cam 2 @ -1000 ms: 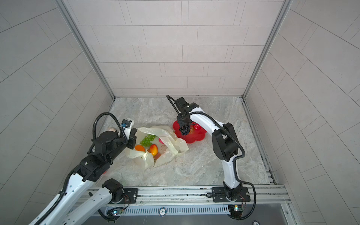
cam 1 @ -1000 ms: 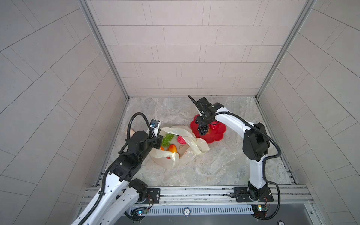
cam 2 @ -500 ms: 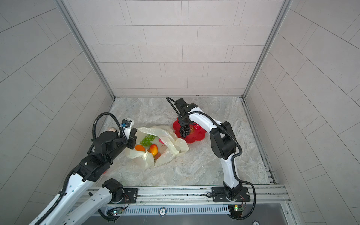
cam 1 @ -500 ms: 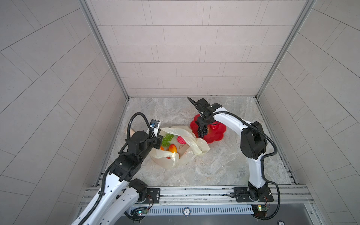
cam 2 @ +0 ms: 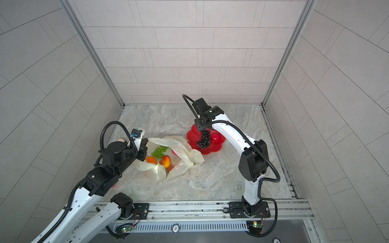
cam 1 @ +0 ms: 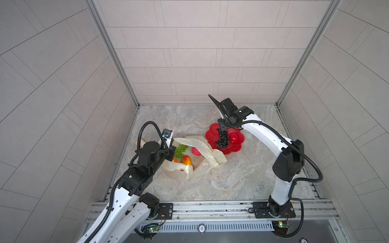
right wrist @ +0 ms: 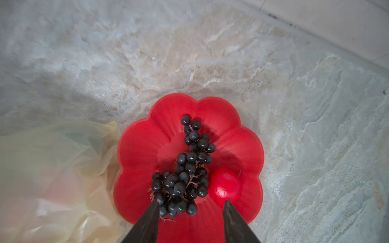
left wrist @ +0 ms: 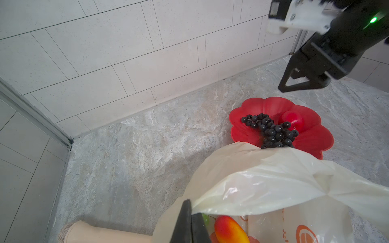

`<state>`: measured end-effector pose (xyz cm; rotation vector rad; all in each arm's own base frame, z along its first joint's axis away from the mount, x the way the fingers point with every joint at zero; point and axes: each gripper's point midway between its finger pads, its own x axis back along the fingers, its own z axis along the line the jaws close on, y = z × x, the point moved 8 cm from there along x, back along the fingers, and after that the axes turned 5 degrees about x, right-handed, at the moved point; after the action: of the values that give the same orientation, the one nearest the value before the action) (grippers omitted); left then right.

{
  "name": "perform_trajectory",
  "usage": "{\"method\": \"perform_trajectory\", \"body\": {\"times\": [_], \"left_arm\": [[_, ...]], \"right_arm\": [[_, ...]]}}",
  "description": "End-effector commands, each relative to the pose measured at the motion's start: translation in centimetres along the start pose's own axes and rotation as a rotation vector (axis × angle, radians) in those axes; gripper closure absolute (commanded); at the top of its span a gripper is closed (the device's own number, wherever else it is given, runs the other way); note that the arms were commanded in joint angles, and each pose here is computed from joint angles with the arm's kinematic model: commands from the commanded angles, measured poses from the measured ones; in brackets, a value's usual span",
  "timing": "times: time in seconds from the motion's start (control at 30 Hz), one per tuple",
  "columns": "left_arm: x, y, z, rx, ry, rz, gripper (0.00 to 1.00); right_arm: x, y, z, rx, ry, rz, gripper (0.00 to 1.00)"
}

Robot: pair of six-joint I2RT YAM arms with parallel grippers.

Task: Take fruits out of the plastic bag
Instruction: Place the fake fruit on the plate, then adjust the plastic bag at the center of the board.

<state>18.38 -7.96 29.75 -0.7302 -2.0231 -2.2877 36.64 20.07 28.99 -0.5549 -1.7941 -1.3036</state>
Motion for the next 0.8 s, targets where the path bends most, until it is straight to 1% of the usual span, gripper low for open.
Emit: {"method": "perform_trajectory", "body": {"times": [0.0, 0.13, 0.23, 0.27, 0.3, 0.37, 0.4, 0.43, 0.47, 0.5, 0.6, 0.67, 0.77], "left_arm": [[0.5, 0.8, 0.2, -0.001, 0.012, -0.022, 1.0], [0.5, 0.6, 0.2, -0.003, 0.008, -0.012, 1.0], [0.6, 0.4, 0.0, -0.008, -0.009, 0.011, 1.0], [0.8, 0.4, 0.0, -0.015, -0.016, 0.02, 0.95], [1.1, 0.6, 0.0, -0.021, -0.021, 0.027, 0.88], [2.4, 1.4, 0.1, -0.019, -0.03, 0.042, 0.56], [3.1, 1.8, 0.2, -0.013, -0.027, 0.043, 0.48], [4.0, 2.3, 0.4, -0.003, -0.026, 0.042, 0.42], [4.9, 2.7, 0.5, 0.016, -0.023, 0.047, 0.38], [5.8, 3.1, 0.7, 0.035, -0.02, 0.055, 0.35], [8.3, 3.7, 1.0, 0.111, -0.017, 0.113, 0.34], [9.8, 3.2, 0.8, 0.141, -0.06, 0.206, 0.34], [11.4, 1.8, 0.4, 0.216, -0.092, 0.382, 0.34]], "right_arm": [[4.2, 0.1, 1.3, 0.019, 0.077, -0.057, 0.56], [8.5, -0.5, 3.9, 0.092, 0.239, -0.164, 0.64], [11.1, -2.2, 6.4, 0.186, 0.365, -0.236, 0.66], [12.0, -2.9, 7.4, 0.221, 0.395, -0.253, 0.66], [12.8, -3.5, 8.3, 0.257, 0.422, -0.266, 0.66], [14.4, -5.2, 10.4, 0.348, 0.463, -0.298, 0.66], [14.8, -5.9, 11.2, 0.381, 0.473, -0.316, 0.66], [15.1, -6.7, 12.1, 0.412, 0.489, -0.336, 0.66], [15.2, -7.3, 12.8, 0.429, 0.504, -0.354, 0.65], [15.0, -7.7, 13.2, 0.433, 0.508, -0.363, 0.65], [13.9, -8.6, 14.2, 0.432, 0.525, -0.356, 0.64], [12.9, -8.7, 15.0, 0.455, 0.48, -0.349, 0.64], [11.5, -8.6, 17.1, 0.506, 0.473, -0.32, 0.61]]}}
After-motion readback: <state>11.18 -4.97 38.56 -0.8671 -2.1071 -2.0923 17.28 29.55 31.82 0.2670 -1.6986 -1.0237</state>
